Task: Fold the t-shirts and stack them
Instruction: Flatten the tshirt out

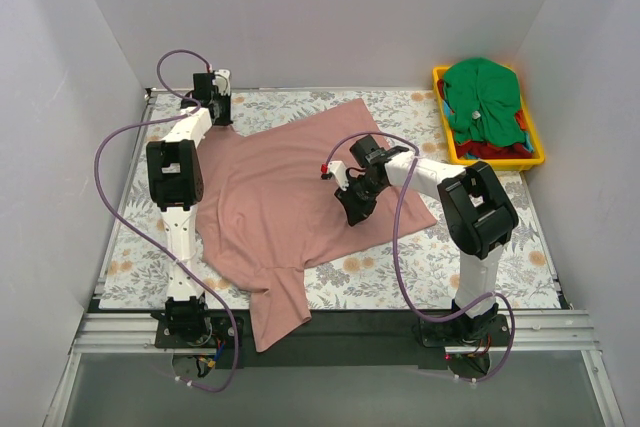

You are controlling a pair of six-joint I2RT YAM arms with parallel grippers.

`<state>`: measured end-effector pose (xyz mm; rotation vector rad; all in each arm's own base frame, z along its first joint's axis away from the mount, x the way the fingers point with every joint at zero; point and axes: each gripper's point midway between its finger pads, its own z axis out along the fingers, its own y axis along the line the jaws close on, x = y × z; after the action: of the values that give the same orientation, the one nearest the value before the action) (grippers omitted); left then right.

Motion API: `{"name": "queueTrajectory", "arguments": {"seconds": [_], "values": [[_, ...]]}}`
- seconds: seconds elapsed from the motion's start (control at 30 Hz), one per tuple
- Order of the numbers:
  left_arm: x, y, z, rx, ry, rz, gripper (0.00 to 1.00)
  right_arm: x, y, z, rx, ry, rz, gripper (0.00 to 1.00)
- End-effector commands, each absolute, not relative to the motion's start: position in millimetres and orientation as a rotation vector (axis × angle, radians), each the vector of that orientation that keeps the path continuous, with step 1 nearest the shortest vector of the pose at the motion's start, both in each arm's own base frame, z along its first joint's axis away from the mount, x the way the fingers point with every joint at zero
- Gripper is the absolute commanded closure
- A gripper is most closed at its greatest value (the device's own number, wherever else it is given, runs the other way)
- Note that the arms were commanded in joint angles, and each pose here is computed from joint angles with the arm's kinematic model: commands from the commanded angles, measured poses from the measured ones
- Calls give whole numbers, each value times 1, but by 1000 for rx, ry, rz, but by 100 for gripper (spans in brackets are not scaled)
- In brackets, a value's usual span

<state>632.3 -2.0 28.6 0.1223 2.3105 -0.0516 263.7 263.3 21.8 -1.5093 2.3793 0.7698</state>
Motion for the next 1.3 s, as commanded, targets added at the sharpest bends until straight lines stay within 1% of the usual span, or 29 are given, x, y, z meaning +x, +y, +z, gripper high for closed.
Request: {"name": "queueTrajectory", "arguments": {"seconds": [0.0, 0.13, 0.23, 0.4, 0.63, 0.67, 0.7, 0.77, 0.8, 0.83, 0.87, 0.9, 0.97, 1.0, 1.07, 1.1, 1.17, 1.2, 1.23, 1.27], "values": [[653, -4, 72, 101, 2201, -54, 100, 240, 250, -4, -1575, 2464, 741, 83], [668, -7, 109, 97, 2085, -68, 100, 233, 245, -13, -1598, 2492, 730, 85], [674, -7, 122, 105, 2038, -67, 100, 231, 244, -16, -1608, 2496, 724, 85], [674, -11, 102, 133, 2067, -91, 100, 231, 245, -13, -1609, 2491, 726, 85], [658, -57, 89, 287, 2064, -369, 99, 228, 248, -2, -1607, 2464, 751, 85], [657, -82, 90, 335, 2052, -400, 98, 228, 248, 0, -1603, 2463, 753, 85], [656, -87, 91, 349, 2047, -418, 91, 227, 249, 1, -1600, 2464, 760, 84], [659, -93, 98, 348, 2032, -433, 74, 227, 252, 7, -1594, 2452, 773, 83], [661, -91, 101, 323, 2032, -424, 66, 227, 254, 10, -1587, 2450, 785, 80], [662, -89, 103, 312, 2032, -413, 53, 231, 256, 17, -1578, 2435, 785, 79], [664, -84, 118, 299, 2014, -389, 50, 231, 258, 22, -1571, 2428, 793, 77], [664, -78, 124, 276, 2013, -360, 48, 234, 259, 31, -1560, 2415, 791, 74], [660, -60, 137, 220, 2019, -349, 48, 244, 262, 48, -1523, 2383, 794, 71], [655, -43, 157, 181, 2007, -335, 48, 254, 257, 57, -1469, 2392, 795, 69], [639, -9, 166, 90, 2042, -325, 48, 274, 253, 81, -1388, 2349, 801, 68], [624, -1, 174, 81, 2055, -323, 48, 290, 240, 89, -1314, 2356, 782, 67], [595, 23, 168, 42, 2139, -314, 48, 313, 228, 98, -1259, 2346, 722, 67], [575, 28, 148, 30, 2207, -322, 48, 326, 216, 97, -1219, 2360, 686, 67], [554, 30, 159, 24, 2236, -342, 48, 333, 209, 95, -1210, 2368, 658, 67], [541, 45, 155, -10, 2267, -336, 48, 340, 201, 92, -1202, 2383, 613, 67]]}}
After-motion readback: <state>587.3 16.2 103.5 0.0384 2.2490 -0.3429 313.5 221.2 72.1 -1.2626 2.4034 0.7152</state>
